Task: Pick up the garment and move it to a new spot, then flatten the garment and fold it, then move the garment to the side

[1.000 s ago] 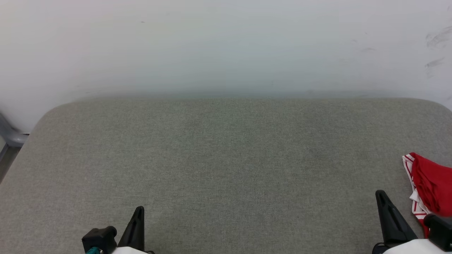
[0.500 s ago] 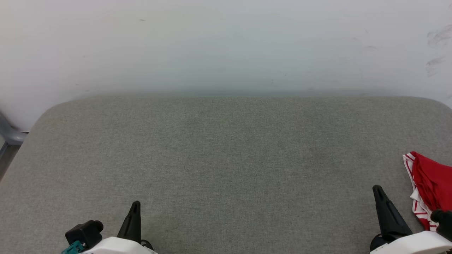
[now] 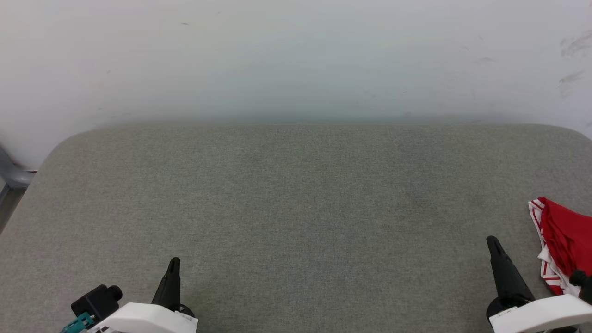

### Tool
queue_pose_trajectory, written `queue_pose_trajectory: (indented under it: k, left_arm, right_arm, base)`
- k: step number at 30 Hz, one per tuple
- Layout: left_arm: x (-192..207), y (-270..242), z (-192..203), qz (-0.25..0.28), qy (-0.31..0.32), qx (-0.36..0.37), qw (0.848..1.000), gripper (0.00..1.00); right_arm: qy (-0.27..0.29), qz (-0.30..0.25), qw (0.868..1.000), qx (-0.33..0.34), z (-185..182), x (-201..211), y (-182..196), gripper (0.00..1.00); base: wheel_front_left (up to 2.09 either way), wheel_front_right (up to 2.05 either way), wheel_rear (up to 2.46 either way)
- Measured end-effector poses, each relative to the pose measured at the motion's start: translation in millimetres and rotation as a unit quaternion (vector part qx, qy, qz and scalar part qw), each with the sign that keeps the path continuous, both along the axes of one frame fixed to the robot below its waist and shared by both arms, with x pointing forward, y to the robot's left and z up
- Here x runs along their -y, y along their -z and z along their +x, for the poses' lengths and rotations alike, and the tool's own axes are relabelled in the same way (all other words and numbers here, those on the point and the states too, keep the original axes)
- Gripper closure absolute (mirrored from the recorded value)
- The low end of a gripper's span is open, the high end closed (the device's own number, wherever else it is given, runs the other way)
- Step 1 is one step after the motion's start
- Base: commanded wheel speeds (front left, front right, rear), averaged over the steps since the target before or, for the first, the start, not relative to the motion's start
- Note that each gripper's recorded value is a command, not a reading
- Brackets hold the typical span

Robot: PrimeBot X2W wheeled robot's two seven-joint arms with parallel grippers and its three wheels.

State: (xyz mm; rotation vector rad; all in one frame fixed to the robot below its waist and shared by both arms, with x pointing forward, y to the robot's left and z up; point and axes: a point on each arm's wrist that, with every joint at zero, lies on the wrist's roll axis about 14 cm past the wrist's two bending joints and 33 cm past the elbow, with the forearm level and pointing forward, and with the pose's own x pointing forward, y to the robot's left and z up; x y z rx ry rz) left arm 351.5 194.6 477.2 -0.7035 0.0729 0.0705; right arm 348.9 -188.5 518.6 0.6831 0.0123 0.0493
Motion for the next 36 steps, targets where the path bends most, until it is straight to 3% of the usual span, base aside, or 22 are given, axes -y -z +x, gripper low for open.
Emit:
queue_pose_trajectory:
  k: [16, 36]
  left_arm:
    - [-3.2, -3.2, 8.6, -0.114, -0.008, 0.000, 0.993, 1.00]
    - [-3.8, -9.7, 17.8, -0.220, -0.011, 0.010, 0.975, 1.00]
  right_arm:
    - [0.002, 0.117, 0.993, -0.006, 10.8, 1.4, 2.7, 1.00]
    - [0.009, 0.225, 0.974, -0.013, 19.3, 4.2, 7.4, 1.00]
  base:
    - [0.00, 0.00, 0.00]
    - [0.00, 0.00, 0.00]
